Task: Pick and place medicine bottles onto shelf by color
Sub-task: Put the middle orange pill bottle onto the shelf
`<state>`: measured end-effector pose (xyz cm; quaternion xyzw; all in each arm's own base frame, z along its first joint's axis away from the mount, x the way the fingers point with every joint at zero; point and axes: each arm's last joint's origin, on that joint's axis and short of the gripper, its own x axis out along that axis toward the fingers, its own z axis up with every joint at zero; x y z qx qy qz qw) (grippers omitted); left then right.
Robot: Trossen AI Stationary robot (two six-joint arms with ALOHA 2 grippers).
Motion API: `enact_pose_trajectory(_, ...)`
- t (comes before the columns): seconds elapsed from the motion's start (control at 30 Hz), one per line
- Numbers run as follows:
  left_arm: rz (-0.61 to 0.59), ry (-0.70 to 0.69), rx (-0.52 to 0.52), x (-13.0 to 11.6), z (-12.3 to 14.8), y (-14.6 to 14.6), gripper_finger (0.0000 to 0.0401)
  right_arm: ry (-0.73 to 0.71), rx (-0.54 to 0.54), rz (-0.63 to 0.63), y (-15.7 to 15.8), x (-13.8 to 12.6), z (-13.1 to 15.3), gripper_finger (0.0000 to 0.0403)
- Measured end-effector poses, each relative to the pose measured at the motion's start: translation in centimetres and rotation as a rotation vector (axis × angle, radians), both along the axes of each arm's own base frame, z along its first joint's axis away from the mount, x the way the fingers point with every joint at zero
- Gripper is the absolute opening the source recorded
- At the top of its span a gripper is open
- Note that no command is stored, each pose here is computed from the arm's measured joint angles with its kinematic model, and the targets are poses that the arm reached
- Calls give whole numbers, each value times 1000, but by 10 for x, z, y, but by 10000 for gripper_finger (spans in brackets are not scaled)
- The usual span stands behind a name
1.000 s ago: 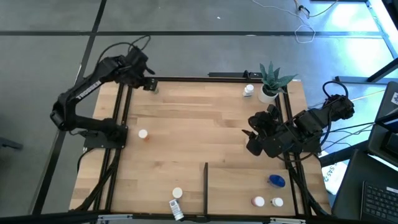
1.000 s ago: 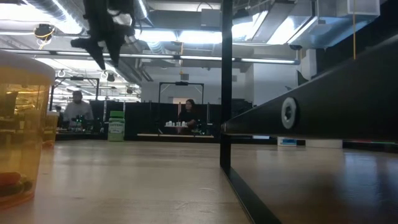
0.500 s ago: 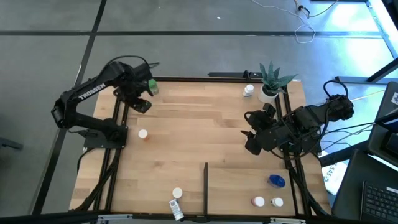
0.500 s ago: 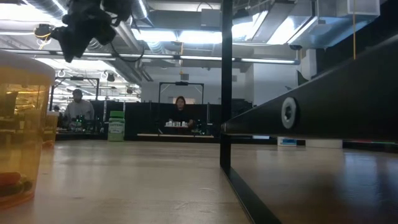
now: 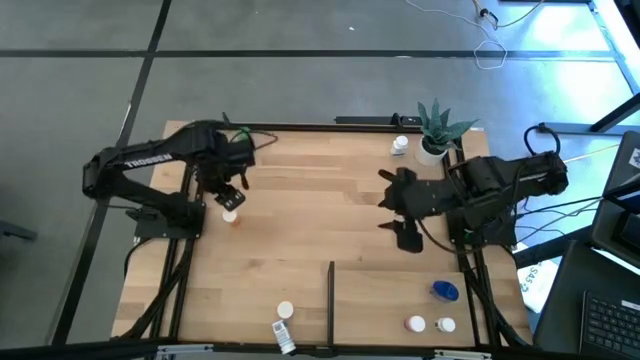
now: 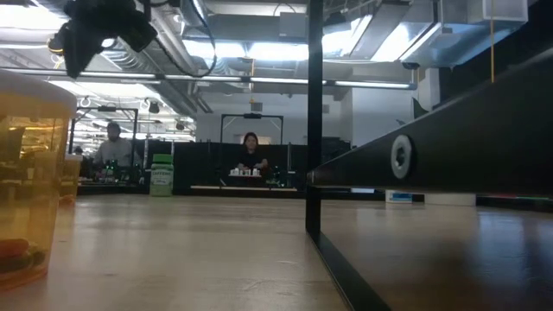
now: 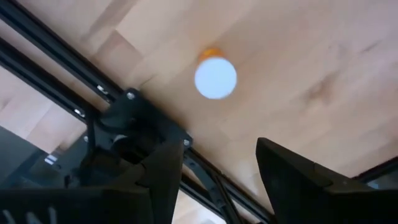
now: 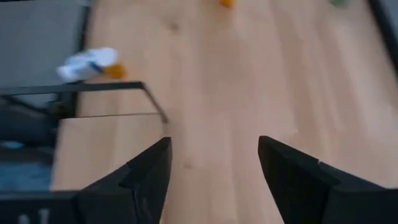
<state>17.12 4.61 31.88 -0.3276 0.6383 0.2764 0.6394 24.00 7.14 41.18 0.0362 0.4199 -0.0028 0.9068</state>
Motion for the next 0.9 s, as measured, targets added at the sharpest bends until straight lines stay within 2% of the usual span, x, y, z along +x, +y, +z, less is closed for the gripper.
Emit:
enact_pose_trajectory(0.2,-46,1,0,4,0,-19,198,-89,102,267,-11,12,8,241)
enact_pose_trajectory(0.33,-91,-19,3,8,0,-28,198,-100,132,359,-19,13,8,241)
enact_pose_trajectory(0.47,-94,-36,6,9,0,-30,198,-110,85,380,-23,14,8,241)
enact_pose_trajectory(0.6,-86,-47,7,11,0,-30,198,-110,34,325,-25,15,8,241)
enact_pose_trajectory(0.77,-104,-50,8,11,0,-30,198,-111,26,318,-25,15,8,241)
enact_pose_trajectory(0.9,-154,-17,6,10,-13,-30,198,-110,27,317,-25,15,8,241)
